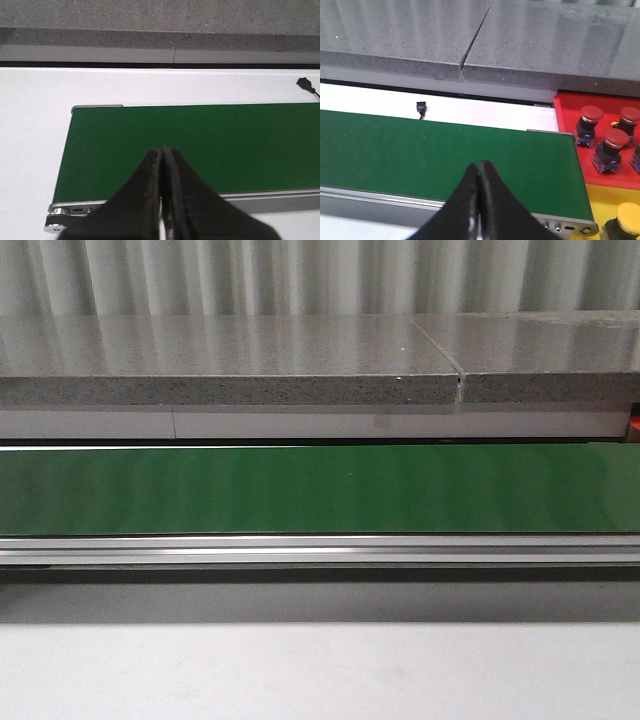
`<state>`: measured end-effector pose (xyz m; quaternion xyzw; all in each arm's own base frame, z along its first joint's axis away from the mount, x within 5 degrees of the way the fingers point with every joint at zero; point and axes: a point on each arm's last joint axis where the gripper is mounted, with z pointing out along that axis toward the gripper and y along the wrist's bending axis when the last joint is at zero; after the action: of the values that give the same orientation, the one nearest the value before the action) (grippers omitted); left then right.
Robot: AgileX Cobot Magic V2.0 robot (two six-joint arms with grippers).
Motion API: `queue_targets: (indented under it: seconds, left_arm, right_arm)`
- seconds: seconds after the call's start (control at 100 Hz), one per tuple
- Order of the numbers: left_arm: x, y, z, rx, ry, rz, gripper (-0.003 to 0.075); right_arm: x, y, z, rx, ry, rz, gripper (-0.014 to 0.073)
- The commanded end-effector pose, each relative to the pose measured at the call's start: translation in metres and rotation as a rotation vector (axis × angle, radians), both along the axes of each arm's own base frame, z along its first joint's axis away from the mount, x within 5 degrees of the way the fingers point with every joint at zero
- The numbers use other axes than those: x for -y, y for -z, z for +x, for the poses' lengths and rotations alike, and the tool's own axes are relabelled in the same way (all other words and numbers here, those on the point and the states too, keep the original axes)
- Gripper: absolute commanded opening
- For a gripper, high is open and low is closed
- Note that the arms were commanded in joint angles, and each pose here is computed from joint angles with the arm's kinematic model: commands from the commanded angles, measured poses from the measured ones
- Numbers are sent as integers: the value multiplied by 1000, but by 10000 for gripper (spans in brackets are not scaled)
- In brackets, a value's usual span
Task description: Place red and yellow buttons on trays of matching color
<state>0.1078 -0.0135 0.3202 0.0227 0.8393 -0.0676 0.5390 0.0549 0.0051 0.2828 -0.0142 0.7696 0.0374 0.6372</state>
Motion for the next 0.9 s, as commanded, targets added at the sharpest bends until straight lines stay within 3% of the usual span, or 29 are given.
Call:
queue_targets:
  seconds: [0.0,0.35,0.89]
  left_arm:
    - [0,-15,2,97,-5,-19,-20]
    - [0,-15,2,97,-5,-19,-20]
    - [0,-15,2,99,-5,-19,-20]
  right_arm:
    - [1,1,-1,125,4,-5,-67]
    - [2,56,-6,187,26,7,-67]
    - [3,80,1,247,40,72,-67]
